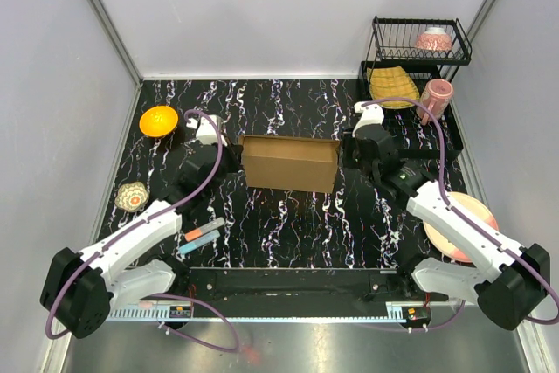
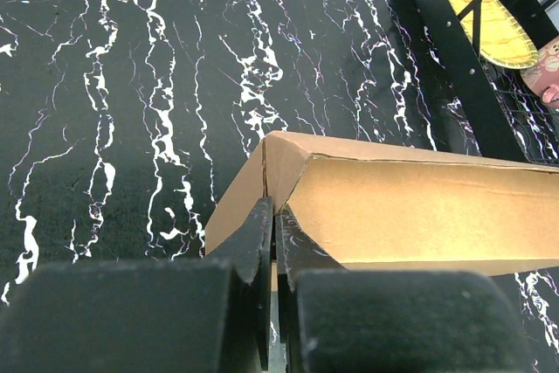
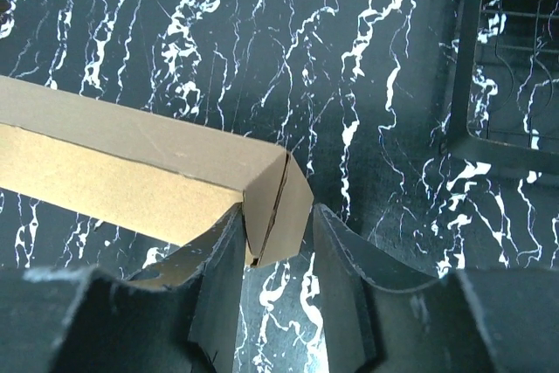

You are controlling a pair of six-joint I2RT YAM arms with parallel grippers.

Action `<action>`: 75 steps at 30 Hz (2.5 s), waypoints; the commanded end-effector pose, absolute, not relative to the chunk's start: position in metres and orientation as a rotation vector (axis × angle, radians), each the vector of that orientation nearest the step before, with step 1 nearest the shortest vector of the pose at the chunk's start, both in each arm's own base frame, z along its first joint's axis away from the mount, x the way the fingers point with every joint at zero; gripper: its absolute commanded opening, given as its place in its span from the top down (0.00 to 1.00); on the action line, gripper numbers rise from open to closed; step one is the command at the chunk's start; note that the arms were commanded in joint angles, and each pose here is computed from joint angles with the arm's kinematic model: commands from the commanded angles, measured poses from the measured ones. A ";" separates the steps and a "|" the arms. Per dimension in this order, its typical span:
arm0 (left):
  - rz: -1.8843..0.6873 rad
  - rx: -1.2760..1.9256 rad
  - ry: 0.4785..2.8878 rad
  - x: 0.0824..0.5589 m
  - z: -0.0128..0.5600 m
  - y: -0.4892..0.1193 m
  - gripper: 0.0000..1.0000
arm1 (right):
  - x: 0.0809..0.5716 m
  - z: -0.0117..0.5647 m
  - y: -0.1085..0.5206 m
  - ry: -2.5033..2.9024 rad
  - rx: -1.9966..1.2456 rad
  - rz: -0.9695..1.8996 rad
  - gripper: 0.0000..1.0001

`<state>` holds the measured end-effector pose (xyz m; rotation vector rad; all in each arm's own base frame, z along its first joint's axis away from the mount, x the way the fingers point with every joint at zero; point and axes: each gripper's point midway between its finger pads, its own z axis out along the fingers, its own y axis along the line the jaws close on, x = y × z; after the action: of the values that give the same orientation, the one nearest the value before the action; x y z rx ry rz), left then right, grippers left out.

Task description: Fold the paper box

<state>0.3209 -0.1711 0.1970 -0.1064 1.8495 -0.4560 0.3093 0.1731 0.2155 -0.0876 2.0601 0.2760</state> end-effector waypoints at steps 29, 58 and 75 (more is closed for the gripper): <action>-0.377 -0.118 1.995 0.312 0.146 -0.163 1.00 | 0.301 0.175 0.166 2.076 -0.062 0.258 1.00; -0.431 -0.046 1.832 0.302 0.240 -0.158 0.50 | 0.297 0.157 0.160 2.149 -0.011 0.215 1.00; -0.507 0.035 1.792 0.314 0.262 -0.179 0.64 | 0.297 0.163 0.163 2.149 -0.020 0.232 1.00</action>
<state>0.3052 -0.1710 0.2390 0.0026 1.8526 -0.4781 0.3135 0.1740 0.1991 0.0060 1.9975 0.3173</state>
